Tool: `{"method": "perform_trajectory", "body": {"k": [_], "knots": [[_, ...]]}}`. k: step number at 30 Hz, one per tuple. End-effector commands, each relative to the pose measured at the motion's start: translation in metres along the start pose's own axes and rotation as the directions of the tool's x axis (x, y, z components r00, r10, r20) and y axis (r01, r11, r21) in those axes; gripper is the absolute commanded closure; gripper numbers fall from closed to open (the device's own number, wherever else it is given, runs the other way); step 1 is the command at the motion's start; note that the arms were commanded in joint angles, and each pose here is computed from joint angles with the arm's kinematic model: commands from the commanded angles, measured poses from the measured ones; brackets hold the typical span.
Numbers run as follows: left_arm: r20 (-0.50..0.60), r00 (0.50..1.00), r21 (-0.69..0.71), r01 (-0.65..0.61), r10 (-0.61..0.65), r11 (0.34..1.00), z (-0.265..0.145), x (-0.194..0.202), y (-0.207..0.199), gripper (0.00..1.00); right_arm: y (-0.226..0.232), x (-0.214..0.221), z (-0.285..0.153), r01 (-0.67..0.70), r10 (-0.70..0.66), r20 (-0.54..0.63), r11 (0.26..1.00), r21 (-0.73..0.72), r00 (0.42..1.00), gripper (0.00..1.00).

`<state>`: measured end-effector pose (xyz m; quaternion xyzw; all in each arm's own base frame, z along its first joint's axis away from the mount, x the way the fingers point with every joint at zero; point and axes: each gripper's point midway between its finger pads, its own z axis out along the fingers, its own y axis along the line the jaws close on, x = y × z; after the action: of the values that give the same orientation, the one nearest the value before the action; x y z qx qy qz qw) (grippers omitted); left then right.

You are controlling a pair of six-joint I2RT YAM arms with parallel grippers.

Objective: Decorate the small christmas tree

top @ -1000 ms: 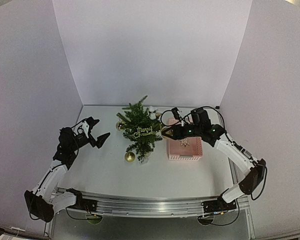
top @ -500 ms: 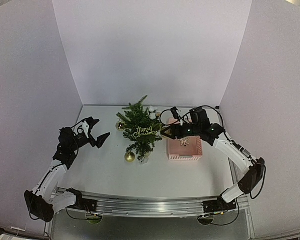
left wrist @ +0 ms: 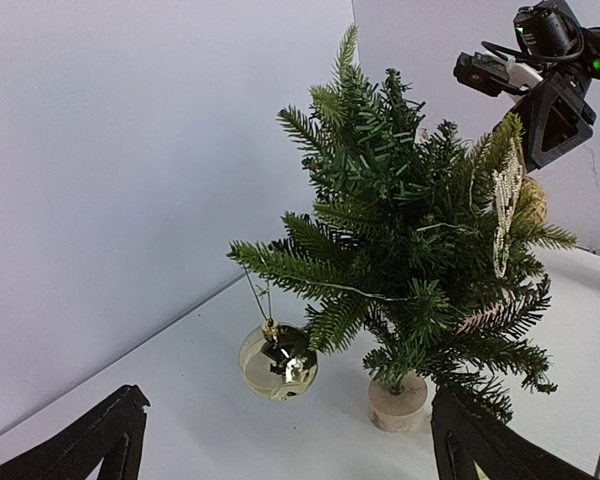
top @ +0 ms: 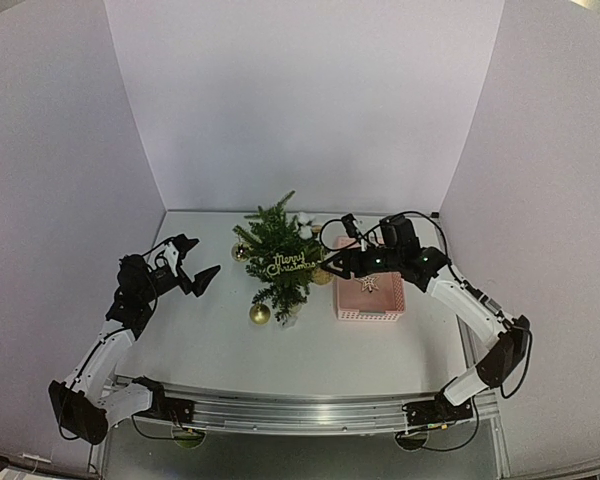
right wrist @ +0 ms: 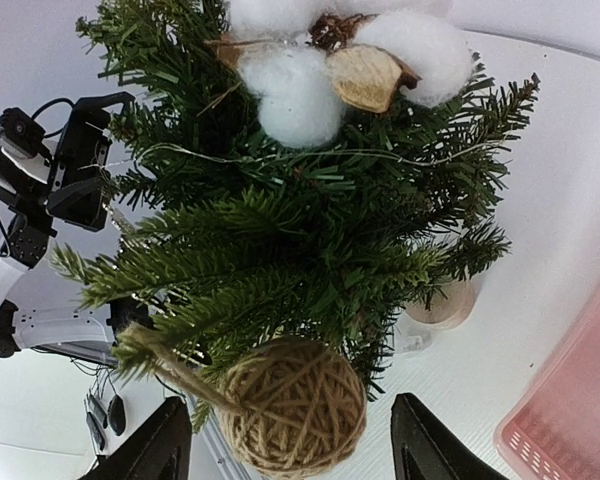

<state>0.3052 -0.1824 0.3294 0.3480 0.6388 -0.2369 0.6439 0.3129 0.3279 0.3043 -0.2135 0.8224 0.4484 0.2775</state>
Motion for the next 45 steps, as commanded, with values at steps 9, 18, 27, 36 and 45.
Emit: {"method": "perform_trajectory", "body": {"k": [9,18,27,36,45], "knots": [[0.028,0.999,-0.019,-0.028,0.029,0.999,-0.002,-0.009,0.002,0.00,0.036,-0.055,-0.062,0.049,-0.058,0.204,0.998,0.048,0.977,0.31],[0.017,0.998,-0.066,0.057,-0.055,0.996,0.004,-0.005,0.014,0.00,-0.047,-0.072,-0.119,-0.250,0.101,0.377,0.893,0.373,0.921,0.33],[-0.062,0.994,-0.131,0.083,-0.092,0.988,0.017,0.018,0.033,0.00,-0.184,-0.004,-0.065,-0.288,0.303,0.119,0.608,0.740,0.946,0.49],[-0.127,0.986,-0.197,0.084,-0.111,0.977,0.025,0.039,0.056,0.00,-0.259,0.067,-0.009,-0.142,0.496,-0.158,0.514,0.846,0.854,0.69],[-0.149,0.979,-0.226,0.104,-0.140,0.969,0.029,0.055,0.068,0.00,-0.297,0.100,0.018,-0.089,0.570,-0.248,0.498,0.863,0.784,0.70]]}}
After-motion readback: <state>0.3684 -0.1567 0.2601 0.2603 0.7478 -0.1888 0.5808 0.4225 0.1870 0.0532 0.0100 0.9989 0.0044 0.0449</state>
